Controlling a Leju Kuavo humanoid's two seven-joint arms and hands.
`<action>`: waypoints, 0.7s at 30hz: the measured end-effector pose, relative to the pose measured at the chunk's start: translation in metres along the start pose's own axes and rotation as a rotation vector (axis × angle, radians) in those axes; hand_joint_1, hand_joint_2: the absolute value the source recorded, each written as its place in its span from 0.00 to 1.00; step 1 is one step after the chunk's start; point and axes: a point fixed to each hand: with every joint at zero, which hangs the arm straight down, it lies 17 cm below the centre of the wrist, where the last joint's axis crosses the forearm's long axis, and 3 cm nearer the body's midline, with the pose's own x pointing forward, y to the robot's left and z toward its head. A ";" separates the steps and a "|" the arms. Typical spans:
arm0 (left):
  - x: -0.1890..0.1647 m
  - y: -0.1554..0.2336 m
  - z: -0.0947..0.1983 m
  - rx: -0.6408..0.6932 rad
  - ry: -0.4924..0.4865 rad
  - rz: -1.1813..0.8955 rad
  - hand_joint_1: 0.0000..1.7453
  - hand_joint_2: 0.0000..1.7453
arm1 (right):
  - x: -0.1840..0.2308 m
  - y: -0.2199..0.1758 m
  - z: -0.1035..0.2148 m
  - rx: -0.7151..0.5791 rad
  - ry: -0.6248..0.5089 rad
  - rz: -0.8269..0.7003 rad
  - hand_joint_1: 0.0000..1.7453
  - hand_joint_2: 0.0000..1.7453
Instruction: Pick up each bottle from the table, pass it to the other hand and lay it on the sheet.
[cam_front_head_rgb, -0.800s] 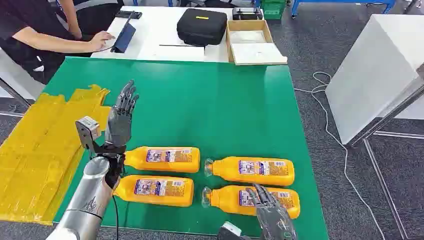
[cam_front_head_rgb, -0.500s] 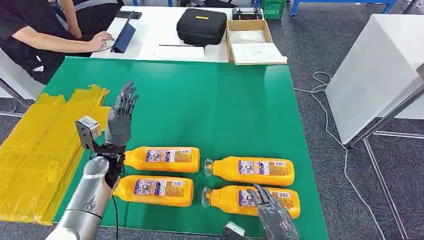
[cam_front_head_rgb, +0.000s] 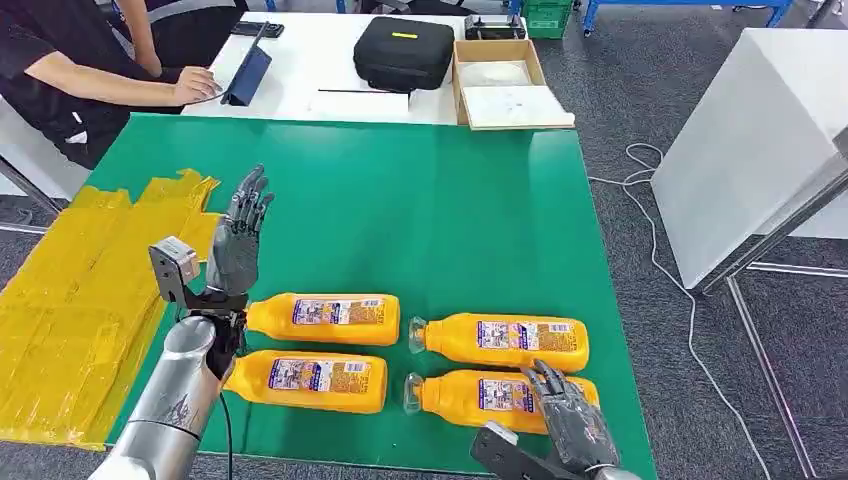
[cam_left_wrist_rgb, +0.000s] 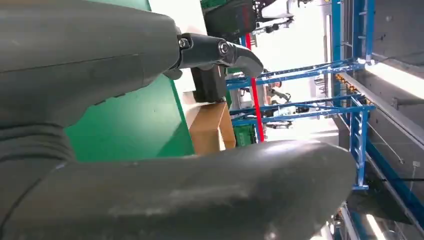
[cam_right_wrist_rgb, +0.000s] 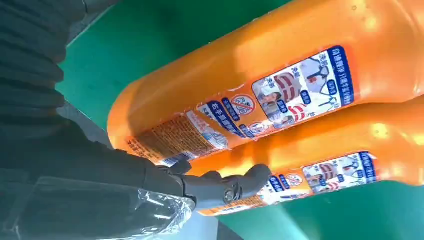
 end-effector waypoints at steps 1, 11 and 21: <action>-0.001 0.000 0.000 0.000 0.001 0.000 0.00 0.00 | -0.002 0.000 -0.001 0.000 0.005 -0.002 0.00 1.00; -0.005 0.011 0.007 0.011 0.006 -0.007 0.00 0.00 | -0.031 0.018 -0.008 0.057 0.034 -0.007 0.00 1.00; -0.008 0.017 0.010 0.021 0.015 -0.018 0.00 0.00 | -0.049 0.023 -0.014 0.081 0.067 0.008 0.00 1.00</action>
